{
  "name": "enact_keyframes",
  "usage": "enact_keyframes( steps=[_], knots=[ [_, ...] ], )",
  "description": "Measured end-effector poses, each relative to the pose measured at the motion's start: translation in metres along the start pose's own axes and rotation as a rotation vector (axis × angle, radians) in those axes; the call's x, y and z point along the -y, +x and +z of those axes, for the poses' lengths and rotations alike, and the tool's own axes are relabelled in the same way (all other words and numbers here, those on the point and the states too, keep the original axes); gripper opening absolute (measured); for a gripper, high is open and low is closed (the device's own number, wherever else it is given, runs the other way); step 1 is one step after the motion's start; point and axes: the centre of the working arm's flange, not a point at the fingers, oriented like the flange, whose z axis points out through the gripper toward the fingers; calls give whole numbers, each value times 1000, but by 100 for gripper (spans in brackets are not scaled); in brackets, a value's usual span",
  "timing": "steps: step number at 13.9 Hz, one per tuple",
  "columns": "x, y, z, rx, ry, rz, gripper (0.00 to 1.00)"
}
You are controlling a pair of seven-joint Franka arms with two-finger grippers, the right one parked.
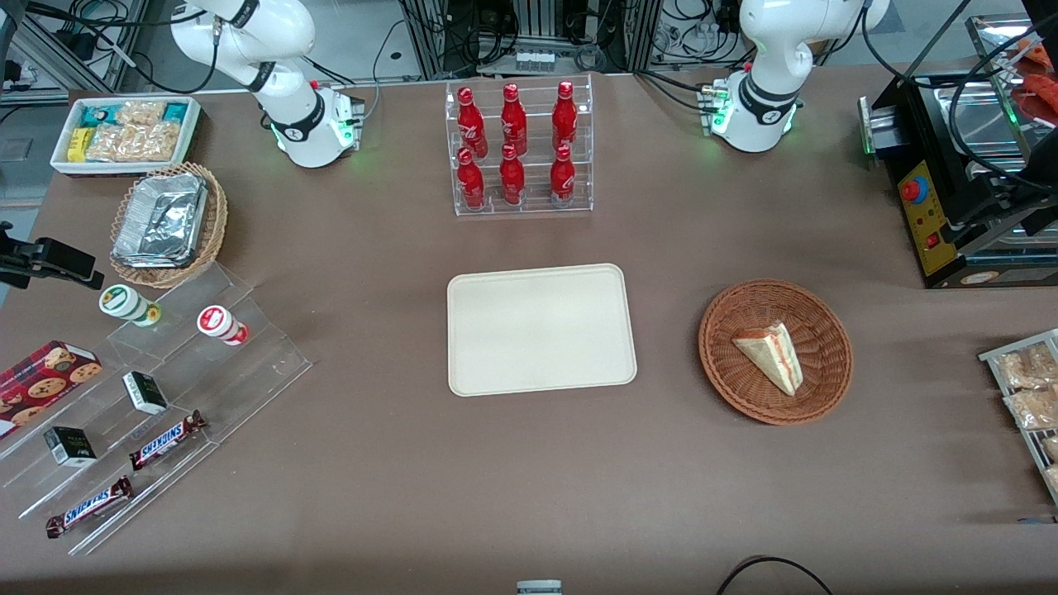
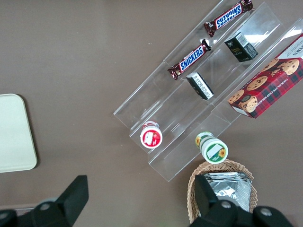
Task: Place sandwich from basket to tray
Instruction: 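Lower the open left gripper over the wrapped sandwich in the wicker basket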
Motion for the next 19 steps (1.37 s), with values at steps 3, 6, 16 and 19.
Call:
enact_keyframes(
  steps=[3,6,16,19],
  knots=[
    [-5,0,0,1,0,10,100],
    [-5,0,5,12,0,10,100],
    [-46,12,147,-17,-17,-300,100],
    [-57,2,192,-26,-26,-446,100]
  ],
)
